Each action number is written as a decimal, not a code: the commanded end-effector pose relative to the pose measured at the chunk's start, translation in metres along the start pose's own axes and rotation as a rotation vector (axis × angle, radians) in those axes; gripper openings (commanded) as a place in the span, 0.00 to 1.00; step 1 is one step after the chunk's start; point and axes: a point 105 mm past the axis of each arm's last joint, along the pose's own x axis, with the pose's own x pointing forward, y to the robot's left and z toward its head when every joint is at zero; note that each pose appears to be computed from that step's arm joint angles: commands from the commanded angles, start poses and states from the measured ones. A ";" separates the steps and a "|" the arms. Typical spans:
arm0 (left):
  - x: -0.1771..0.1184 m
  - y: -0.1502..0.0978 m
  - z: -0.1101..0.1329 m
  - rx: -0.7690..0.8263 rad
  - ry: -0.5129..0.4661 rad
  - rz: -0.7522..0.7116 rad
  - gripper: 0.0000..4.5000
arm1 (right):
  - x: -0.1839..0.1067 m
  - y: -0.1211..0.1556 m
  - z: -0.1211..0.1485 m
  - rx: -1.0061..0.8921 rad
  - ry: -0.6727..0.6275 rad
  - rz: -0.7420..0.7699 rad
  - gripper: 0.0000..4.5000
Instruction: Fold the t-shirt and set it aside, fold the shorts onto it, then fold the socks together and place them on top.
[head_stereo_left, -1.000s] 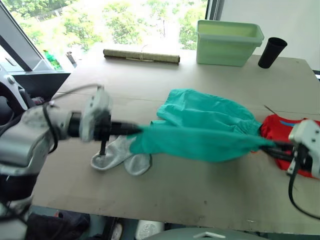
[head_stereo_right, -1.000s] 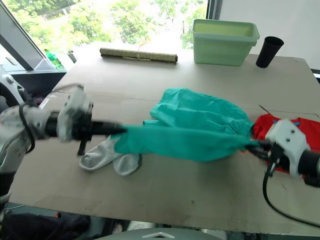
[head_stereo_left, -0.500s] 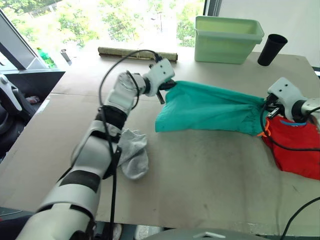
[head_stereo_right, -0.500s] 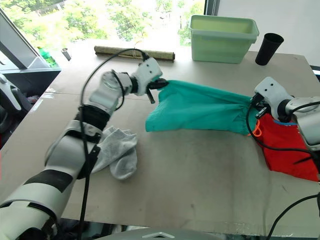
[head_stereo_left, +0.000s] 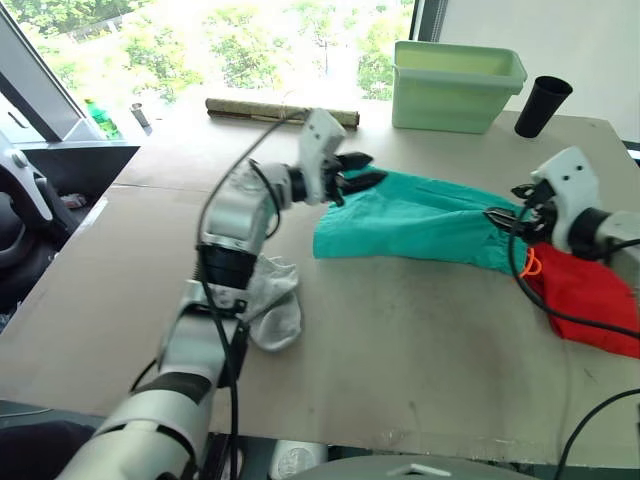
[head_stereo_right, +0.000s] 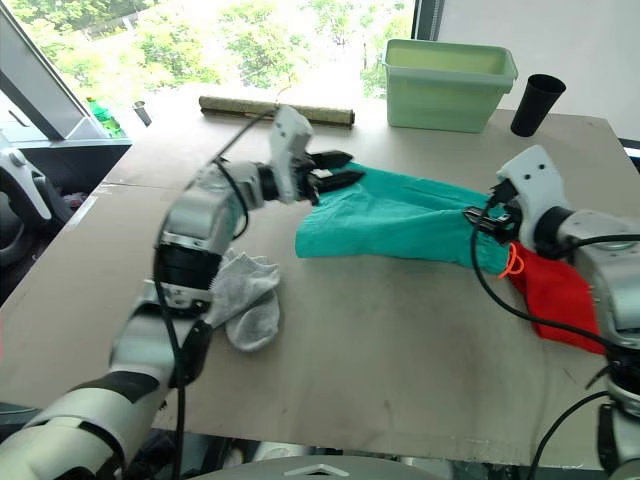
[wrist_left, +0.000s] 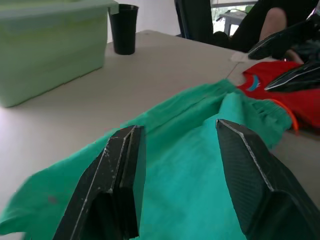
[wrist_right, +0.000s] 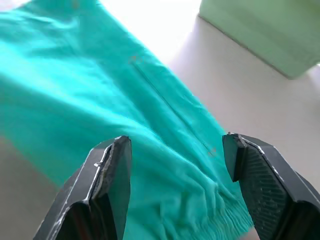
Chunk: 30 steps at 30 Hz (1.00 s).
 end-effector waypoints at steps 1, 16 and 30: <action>0.017 0.003 -0.015 -0.032 0.023 0.130 0.55 | 0.014 -0.016 -0.021 -0.006 0.056 -0.180 0.69; -0.014 0.004 -0.030 -0.126 -0.054 0.119 0.60 | -0.039 -0.018 -0.007 0.291 -0.126 -0.303 0.88; -0.087 -0.087 0.017 -0.082 -0.063 -0.443 0.98 | -0.072 0.079 -0.053 0.935 -0.114 -0.357 1.00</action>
